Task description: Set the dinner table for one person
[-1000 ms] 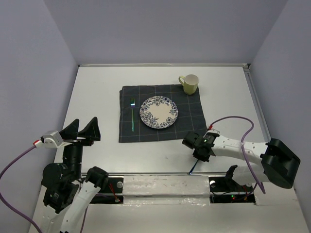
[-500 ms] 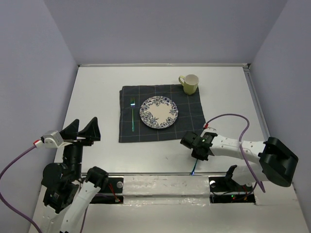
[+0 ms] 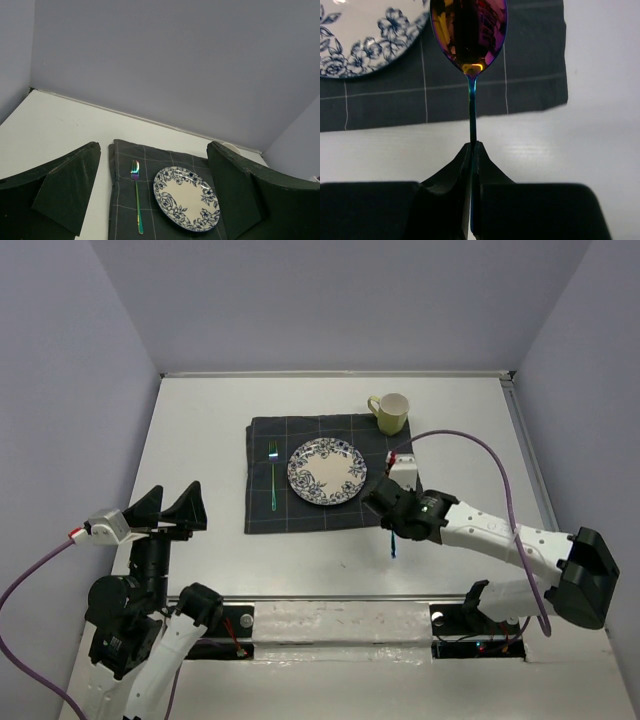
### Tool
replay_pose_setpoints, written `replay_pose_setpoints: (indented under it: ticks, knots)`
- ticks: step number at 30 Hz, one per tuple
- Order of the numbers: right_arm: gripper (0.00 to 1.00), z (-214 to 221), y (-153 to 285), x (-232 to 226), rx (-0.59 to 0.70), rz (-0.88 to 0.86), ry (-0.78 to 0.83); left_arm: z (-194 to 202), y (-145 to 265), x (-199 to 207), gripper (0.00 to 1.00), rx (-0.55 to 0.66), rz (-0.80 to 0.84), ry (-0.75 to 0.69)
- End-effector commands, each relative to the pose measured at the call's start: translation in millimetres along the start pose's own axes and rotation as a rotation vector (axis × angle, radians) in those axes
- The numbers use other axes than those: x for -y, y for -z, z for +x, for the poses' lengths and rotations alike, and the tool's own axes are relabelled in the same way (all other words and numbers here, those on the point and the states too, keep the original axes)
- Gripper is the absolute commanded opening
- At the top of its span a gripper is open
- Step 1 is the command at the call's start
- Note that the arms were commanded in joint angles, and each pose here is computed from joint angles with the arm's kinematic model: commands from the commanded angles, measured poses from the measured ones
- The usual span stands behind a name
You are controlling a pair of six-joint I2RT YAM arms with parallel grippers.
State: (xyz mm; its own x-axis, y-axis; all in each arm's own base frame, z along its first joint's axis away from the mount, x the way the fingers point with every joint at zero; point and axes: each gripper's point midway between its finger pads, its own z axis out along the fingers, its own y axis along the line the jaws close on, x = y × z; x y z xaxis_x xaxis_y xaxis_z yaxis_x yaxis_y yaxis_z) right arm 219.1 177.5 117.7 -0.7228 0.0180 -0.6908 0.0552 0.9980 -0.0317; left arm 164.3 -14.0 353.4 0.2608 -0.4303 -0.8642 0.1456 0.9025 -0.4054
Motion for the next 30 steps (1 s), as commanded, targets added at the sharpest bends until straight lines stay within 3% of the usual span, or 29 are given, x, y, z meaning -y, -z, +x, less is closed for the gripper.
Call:
replay_pose_setpoints:
  ticks: [1,3,7,9,13,30]
  knots:
    - [0.00,-86.5,-12.0,-19.5,0.237,-0.103,0.146,-11.3,3.0,0.8,0.99,0.042,0.007,0.014]
    - [0.00,-110.0,-18.4,-34.9,0.272,-0.224,0.130,-8.0,0.7,1.2,0.99,0.028,0.005,0.007]
    - [0.00,-143.8,-44.3,-34.7,0.288,-0.285,0.144,-4.6,-2.3,0.5,0.99,0.015,-0.006,0.000]
    - [0.00,-148.7,-75.4,-32.1,0.237,-0.263,0.164,-3.5,-3.1,0.7,0.99,0.011,-0.005,-0.004]
    - [0.00,-165.0,-90.0,-39.3,0.239,-0.290,0.154,-1.9,-4.7,0.8,0.99,0.005,-0.009,-0.008]
    - [0.00,-142.9,-154.0,-36.0,0.097,-0.248,0.046,6.6,-13.1,-1.3,0.99,-0.024,-0.035,-0.035]
